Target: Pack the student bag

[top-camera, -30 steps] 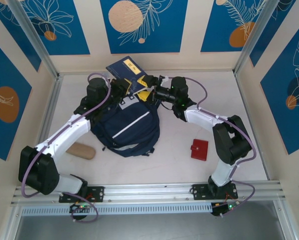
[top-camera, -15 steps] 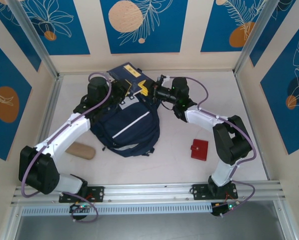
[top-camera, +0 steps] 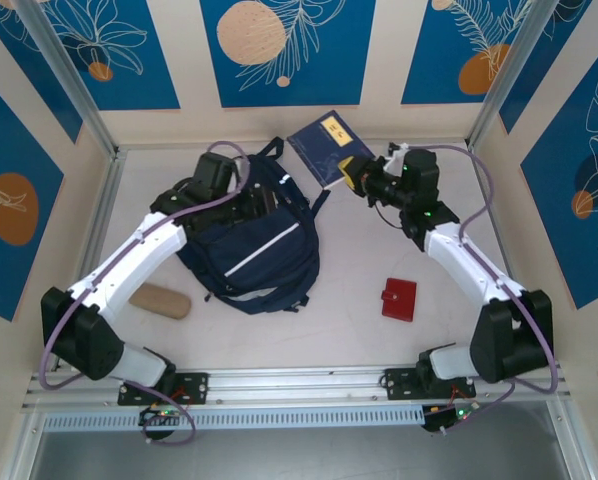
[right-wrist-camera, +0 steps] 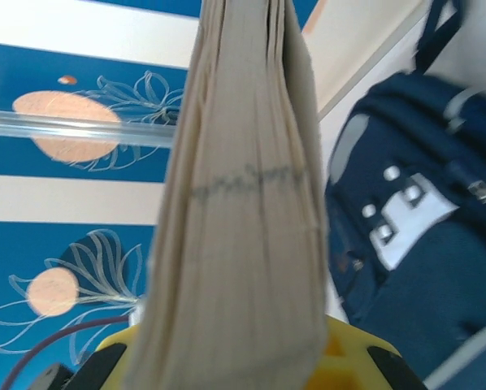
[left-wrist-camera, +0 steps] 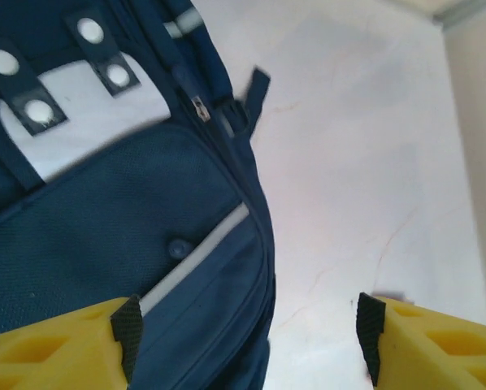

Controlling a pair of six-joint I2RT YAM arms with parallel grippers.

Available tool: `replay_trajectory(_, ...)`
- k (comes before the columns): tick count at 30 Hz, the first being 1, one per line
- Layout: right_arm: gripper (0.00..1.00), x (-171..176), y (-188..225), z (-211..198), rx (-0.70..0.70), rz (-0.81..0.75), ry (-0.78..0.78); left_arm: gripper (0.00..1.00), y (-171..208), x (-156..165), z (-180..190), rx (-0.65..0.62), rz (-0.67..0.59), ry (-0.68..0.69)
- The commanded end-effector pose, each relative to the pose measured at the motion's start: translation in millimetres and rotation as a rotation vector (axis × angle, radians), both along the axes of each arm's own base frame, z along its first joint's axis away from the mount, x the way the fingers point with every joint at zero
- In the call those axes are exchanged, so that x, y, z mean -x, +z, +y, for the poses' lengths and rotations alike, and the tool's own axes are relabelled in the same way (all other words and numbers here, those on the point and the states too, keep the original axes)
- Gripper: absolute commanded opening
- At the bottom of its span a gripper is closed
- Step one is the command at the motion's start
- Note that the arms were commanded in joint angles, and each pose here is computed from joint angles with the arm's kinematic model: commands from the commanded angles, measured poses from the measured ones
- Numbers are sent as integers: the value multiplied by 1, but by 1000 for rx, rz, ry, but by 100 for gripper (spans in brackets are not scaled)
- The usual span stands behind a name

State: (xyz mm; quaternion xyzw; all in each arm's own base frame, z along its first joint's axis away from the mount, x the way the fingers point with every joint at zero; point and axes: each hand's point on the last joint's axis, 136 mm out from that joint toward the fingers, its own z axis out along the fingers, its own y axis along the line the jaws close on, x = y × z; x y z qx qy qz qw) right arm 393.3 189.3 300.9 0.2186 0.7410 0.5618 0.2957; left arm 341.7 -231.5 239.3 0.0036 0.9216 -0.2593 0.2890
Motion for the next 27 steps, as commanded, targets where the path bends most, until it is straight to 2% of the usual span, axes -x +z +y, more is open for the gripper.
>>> replay_trajectory(1,4,15,-12,-30,143,-19,-55,73,-22,23,-4,-308,-42,-221)
replay_trajectory(7,4,30,-23,-72,177,16,-165,73,-63,32,-25,-543,-8,-374)
replay_trajectory(10,5,37,-25,-81,193,17,-196,68,-84,40,-38,-661,7,-498)
replay_trajectory(13,5,41,-27,-82,203,23,-197,65,-104,40,-39,-778,35,-548)
replay_trajectory(21,4,44,-35,-83,202,45,-193,53,-137,35,-40,-865,111,-593)
replay_trajectory(27,4,46,-33,-83,204,44,-193,50,-152,30,-30,-962,159,-578)
